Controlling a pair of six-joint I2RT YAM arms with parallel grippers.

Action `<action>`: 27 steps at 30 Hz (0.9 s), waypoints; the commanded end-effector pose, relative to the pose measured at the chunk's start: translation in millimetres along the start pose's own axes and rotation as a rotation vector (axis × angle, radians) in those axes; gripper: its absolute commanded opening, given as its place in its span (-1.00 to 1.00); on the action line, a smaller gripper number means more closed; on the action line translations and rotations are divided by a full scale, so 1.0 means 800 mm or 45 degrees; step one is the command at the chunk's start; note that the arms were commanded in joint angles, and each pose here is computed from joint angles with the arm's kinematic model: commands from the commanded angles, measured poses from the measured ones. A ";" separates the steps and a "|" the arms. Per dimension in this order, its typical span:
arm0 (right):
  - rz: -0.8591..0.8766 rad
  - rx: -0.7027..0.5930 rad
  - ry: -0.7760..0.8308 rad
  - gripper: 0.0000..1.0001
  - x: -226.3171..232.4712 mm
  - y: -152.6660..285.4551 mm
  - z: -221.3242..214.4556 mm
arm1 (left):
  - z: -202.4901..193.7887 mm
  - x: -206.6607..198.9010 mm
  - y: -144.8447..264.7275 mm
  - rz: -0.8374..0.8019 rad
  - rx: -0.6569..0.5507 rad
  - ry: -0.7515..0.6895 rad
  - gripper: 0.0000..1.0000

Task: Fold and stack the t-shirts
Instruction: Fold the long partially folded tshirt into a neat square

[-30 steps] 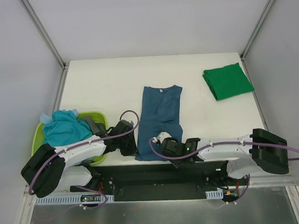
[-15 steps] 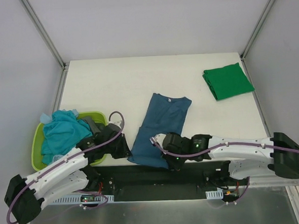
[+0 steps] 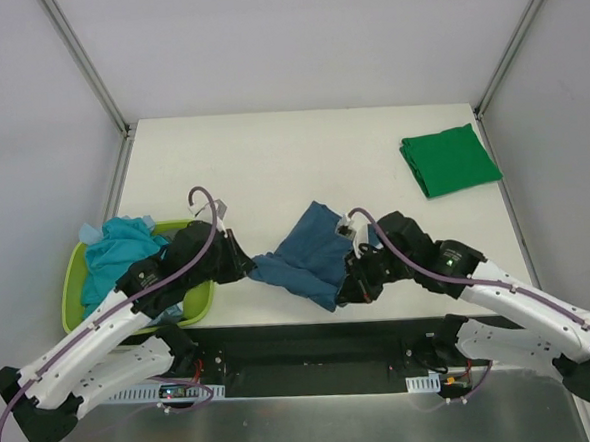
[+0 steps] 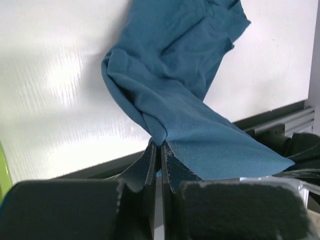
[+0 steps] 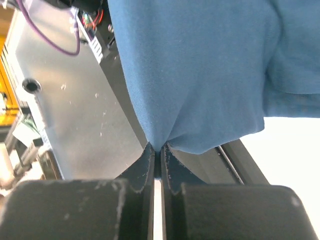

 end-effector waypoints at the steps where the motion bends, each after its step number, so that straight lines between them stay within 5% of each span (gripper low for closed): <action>1: 0.010 -0.031 -0.154 -0.99 -0.015 0.022 -0.004 | 0.038 -0.022 -0.016 0.096 -0.161 -0.089 -1.00; 7: -0.125 -0.171 -0.348 -0.99 -0.056 0.039 0.007 | 0.089 -0.066 -0.057 0.189 -0.240 -0.201 -1.00; 27: -0.370 -0.411 -0.816 -0.96 -0.218 0.046 0.034 | 0.194 -0.107 -0.285 0.189 0.117 -0.259 -1.00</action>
Point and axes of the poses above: each gripper's point midway between its finger pads, its own y axis back along the fingers, its own x axis along the line the jaws close on, z = x × y, the point moved 10 cm from there along y, back along the fingers, and after that the axes turned 2 degrees about y, right-handed, at the moved point
